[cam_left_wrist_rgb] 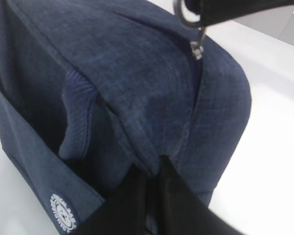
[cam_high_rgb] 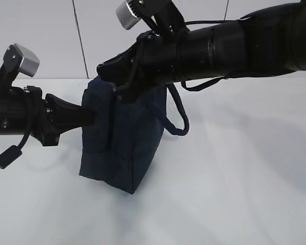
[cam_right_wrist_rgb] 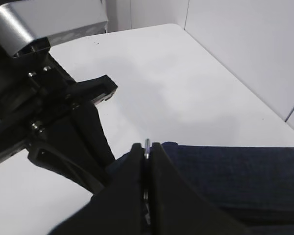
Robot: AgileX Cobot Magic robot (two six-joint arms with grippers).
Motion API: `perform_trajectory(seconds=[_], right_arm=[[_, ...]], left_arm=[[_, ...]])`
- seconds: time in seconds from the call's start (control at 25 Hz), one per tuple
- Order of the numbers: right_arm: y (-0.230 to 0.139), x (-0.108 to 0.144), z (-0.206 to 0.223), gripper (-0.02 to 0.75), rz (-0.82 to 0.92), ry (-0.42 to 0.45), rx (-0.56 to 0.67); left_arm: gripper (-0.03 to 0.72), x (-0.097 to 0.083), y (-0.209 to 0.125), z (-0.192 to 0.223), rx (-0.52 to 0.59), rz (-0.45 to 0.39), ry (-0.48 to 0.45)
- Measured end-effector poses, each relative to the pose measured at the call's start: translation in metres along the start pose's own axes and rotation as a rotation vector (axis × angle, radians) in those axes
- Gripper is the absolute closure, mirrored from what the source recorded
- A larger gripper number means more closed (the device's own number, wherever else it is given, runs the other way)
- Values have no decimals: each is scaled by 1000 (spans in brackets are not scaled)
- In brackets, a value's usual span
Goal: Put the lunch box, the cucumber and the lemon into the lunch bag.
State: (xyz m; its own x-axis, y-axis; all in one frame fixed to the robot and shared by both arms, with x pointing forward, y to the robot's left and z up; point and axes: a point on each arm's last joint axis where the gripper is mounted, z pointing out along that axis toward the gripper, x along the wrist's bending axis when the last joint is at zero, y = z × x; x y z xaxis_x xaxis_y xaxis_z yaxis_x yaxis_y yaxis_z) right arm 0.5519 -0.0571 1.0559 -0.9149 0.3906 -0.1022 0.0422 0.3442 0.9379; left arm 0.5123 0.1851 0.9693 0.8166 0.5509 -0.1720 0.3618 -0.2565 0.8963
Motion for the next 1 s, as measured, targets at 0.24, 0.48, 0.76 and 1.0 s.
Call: perform_trajectory(seconds=[0.24,0.48,0.76,1.0], right_arm=[[-4,-2,-5,730,26,58,20],[-9,-5,-8,730,42,71,53],[-4,-6,-15,730,29,63,50],[-7,-7,-18,730,21,67,95]], left_arm=[[692,0,0,0,2,3,-1],[692,0,-1,0,8,4,4],[692,1,-1,0,9,4,6],[692,1,-1,0,10,4,7]])
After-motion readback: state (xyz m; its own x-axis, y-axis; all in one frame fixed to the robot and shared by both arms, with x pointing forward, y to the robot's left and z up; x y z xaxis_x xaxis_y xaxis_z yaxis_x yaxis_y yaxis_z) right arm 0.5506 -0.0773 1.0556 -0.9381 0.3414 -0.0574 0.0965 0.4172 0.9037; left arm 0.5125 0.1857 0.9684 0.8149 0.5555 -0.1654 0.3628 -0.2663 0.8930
